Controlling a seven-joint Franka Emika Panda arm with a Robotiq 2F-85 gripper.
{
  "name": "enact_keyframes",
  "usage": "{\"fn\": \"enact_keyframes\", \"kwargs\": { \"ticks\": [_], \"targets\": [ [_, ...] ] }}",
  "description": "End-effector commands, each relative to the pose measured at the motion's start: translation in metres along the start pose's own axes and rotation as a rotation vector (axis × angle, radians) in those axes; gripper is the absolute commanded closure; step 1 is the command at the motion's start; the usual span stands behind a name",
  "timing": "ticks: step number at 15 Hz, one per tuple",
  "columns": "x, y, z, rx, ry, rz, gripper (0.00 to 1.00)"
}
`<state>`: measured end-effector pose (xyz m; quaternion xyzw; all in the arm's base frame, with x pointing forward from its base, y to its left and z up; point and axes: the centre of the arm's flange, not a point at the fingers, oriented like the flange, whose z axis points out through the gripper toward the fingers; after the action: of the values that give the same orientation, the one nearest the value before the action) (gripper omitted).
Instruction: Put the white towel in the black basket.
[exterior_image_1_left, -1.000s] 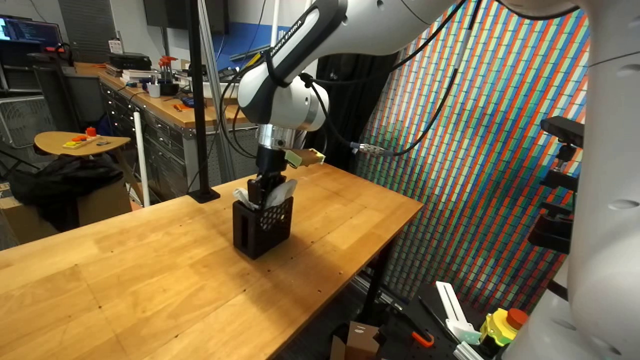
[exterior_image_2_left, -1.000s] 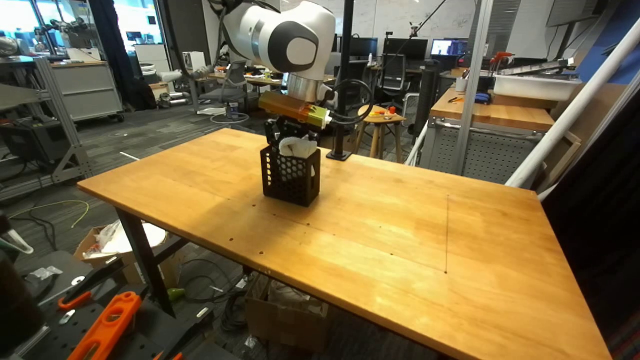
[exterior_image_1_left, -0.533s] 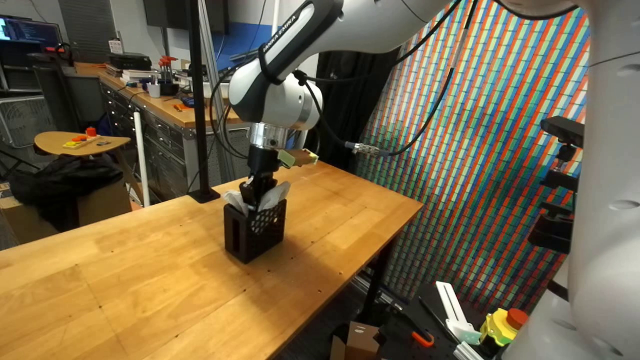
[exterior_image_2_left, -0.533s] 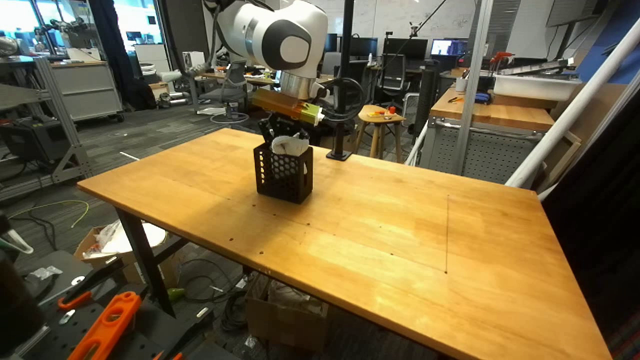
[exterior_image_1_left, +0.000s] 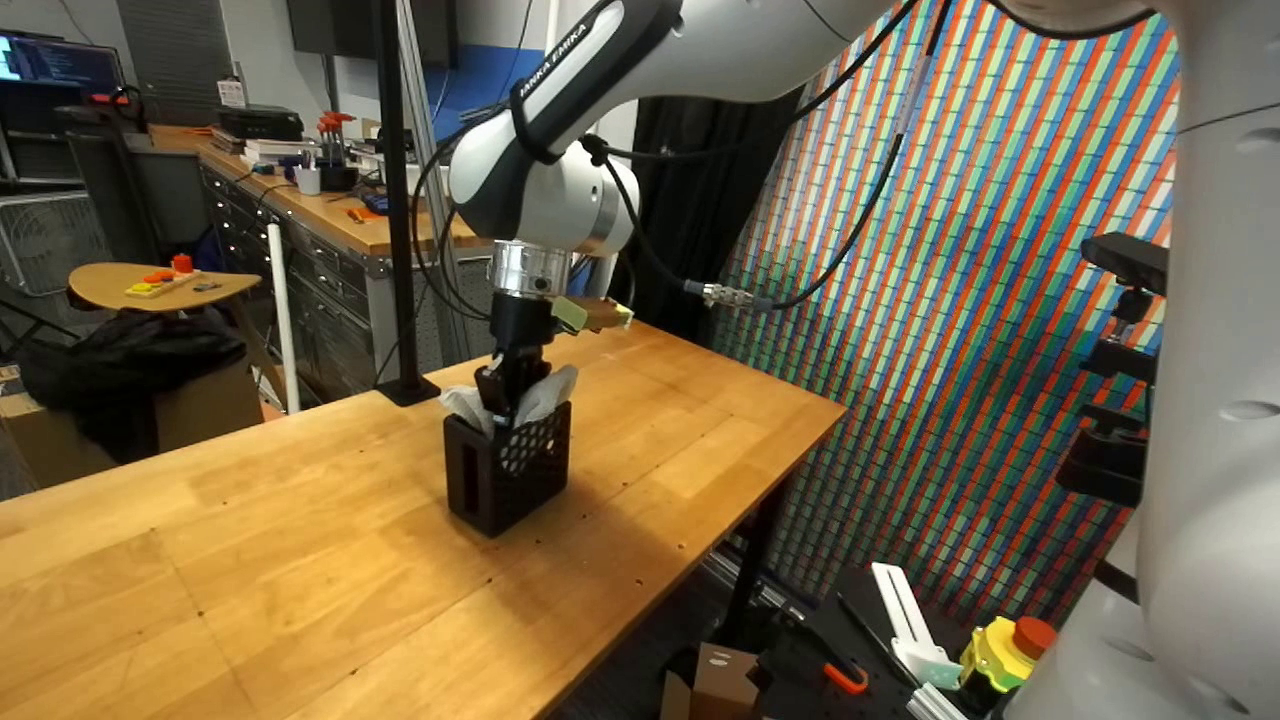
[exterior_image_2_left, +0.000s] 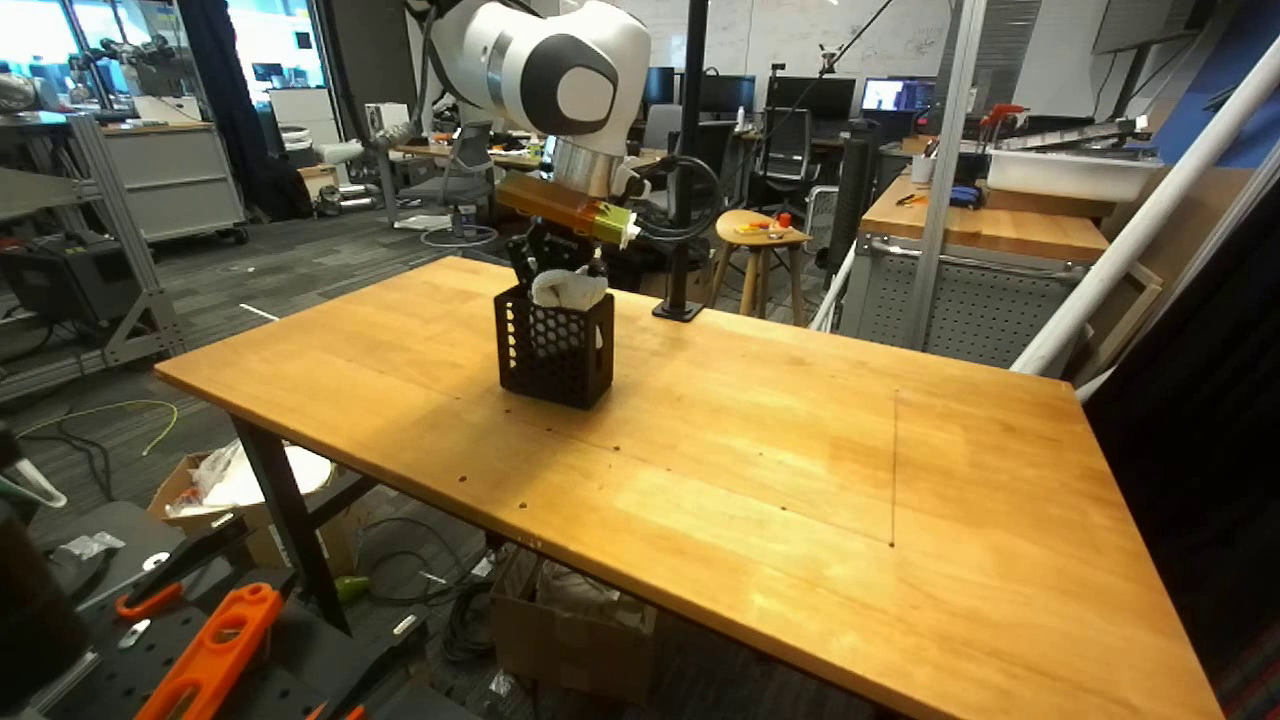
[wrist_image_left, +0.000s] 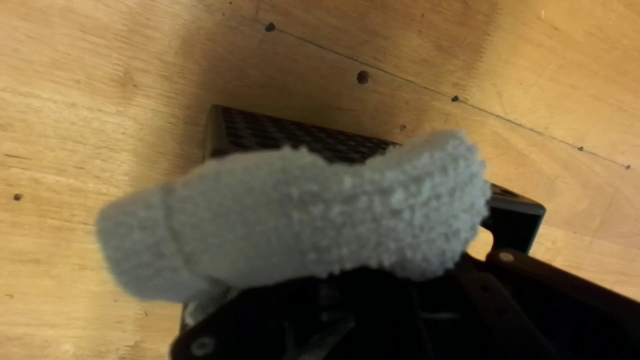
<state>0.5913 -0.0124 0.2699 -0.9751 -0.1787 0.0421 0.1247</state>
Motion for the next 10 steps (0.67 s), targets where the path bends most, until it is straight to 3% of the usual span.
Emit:
{"fn": "enact_keyframes", "kwargs": {
  "ticks": [1, 2, 3, 4, 5, 6, 7, 9, 10],
  "targets": [
    [0.0039, 0.0016, -0.0161, -0.007, 0.000, 0.023, 0.61],
    [0.0041, 0.0028, -0.0170, -0.006, 0.003, 0.025, 0.93],
    [0.0043, 0.0039, -0.0180, -0.007, 0.008, 0.029, 0.96],
    [0.0045, 0.0048, -0.0190, -0.009, 0.012, 0.034, 0.66],
    [0.0047, 0.0055, -0.0196, -0.011, 0.016, 0.036, 0.88],
    [0.0050, 0.0059, -0.0200, -0.011, 0.019, 0.038, 0.75],
    [0.0052, 0.0061, -0.0206, -0.012, 0.020, 0.041, 0.86],
    [0.0056, 0.0057, -0.0207, -0.012, 0.021, 0.044, 0.89],
    [0.0053, 0.0052, -0.0209, -0.012, 0.022, 0.045, 0.61]
  ]
}}
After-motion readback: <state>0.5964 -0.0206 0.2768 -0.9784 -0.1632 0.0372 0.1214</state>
